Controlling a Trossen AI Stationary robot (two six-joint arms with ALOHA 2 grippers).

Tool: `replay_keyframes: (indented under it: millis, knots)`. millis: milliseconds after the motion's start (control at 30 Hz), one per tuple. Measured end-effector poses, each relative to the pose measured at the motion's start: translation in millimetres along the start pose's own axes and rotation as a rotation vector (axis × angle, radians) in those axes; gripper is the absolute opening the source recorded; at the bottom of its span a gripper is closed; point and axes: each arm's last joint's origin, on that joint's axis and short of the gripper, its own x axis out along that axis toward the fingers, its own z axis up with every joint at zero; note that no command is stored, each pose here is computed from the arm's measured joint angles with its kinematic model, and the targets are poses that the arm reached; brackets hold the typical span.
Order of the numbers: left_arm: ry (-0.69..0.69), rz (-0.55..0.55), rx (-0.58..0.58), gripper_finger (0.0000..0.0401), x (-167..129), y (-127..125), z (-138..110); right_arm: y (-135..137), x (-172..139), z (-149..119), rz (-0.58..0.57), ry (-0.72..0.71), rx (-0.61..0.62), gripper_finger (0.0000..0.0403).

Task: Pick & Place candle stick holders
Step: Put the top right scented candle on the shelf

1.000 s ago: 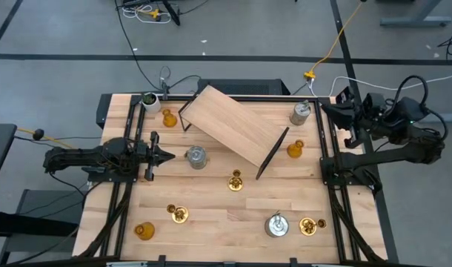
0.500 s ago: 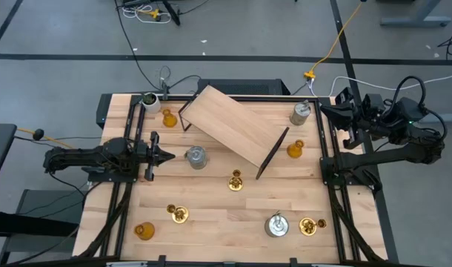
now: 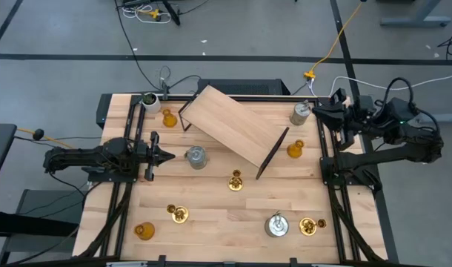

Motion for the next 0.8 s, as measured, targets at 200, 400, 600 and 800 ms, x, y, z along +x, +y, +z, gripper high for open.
replay_keyframes:
  millis: [200, 400, 600, 800]
  knots:
    - [0.000, 0.000, 0.000, 0.0012, 0.0, 0.0, -0.1, 1.3, 15.1, -8.9, -0.005, 0.054, -0.016, 0.0002]
    - [0.001, 0.000, 0.000, 0.0012, 0.0, 0.0, -0.1, 2.8, 33.3, -21.1, -0.011, 0.120, -0.028, 0.0002]
    - [0.000, 0.000, 0.000, 0.0012, 0.0, 0.0, -0.1, 4.1, 51.8, -35.6, -0.017, 0.192, -0.040, 0.0002]
    - [0.000, 0.000, 0.000, 0.0012, 0.0, 0.0, 0.0, 5.0, 70.4, -53.1, -0.024, 0.274, -0.052, 0.0002]
